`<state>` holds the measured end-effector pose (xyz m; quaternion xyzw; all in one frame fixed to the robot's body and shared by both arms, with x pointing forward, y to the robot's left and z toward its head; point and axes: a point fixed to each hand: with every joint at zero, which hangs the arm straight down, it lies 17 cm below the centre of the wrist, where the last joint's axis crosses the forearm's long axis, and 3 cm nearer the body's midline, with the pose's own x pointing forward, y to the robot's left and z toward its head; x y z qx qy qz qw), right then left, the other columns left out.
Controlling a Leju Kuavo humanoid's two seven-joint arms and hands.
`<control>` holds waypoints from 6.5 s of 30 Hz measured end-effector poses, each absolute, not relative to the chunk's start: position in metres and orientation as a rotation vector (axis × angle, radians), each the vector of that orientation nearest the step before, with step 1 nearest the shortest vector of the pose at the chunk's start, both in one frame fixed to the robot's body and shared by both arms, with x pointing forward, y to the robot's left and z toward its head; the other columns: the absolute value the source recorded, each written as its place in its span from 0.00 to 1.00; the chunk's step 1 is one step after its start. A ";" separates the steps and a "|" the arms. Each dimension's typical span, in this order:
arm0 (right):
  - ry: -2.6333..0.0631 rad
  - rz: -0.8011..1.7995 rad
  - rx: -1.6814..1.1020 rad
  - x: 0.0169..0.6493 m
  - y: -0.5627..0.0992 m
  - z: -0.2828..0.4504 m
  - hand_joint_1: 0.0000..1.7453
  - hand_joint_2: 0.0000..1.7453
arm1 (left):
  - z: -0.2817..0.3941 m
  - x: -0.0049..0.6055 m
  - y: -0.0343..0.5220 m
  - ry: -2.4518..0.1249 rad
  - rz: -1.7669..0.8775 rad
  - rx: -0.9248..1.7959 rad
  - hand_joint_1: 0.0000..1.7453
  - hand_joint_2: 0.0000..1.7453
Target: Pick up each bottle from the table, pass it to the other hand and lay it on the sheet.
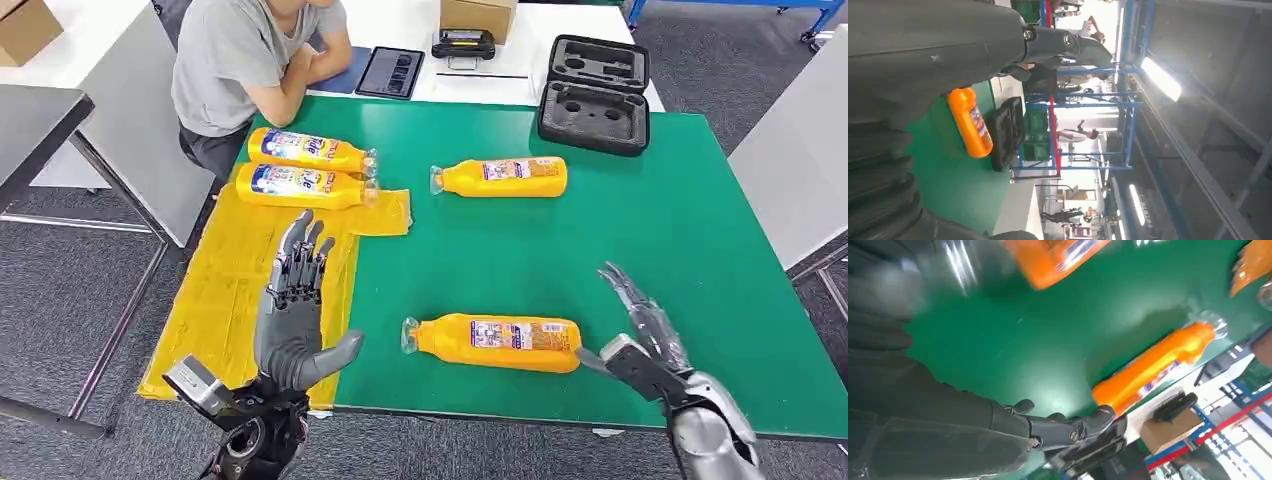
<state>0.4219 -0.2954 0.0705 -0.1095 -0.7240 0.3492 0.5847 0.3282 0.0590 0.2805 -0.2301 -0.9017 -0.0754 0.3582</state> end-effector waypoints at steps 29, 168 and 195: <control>-1.677 0.856 -0.061 0.400 -0.212 0.038 0.00 1.00 | 0.273 0.326 0.041 -2.302 -0.239 -0.620 0.00 1.00; -1.912 0.629 0.059 0.381 -0.190 0.103 1.00 1.00 | 0.286 0.332 0.018 -2.518 -0.369 -0.175 0.00 1.00; -2.064 0.414 0.102 0.371 -0.199 0.145 1.00 1.00 | 0.277 0.342 0.030 -2.345 -0.162 -0.413 0.00 1.00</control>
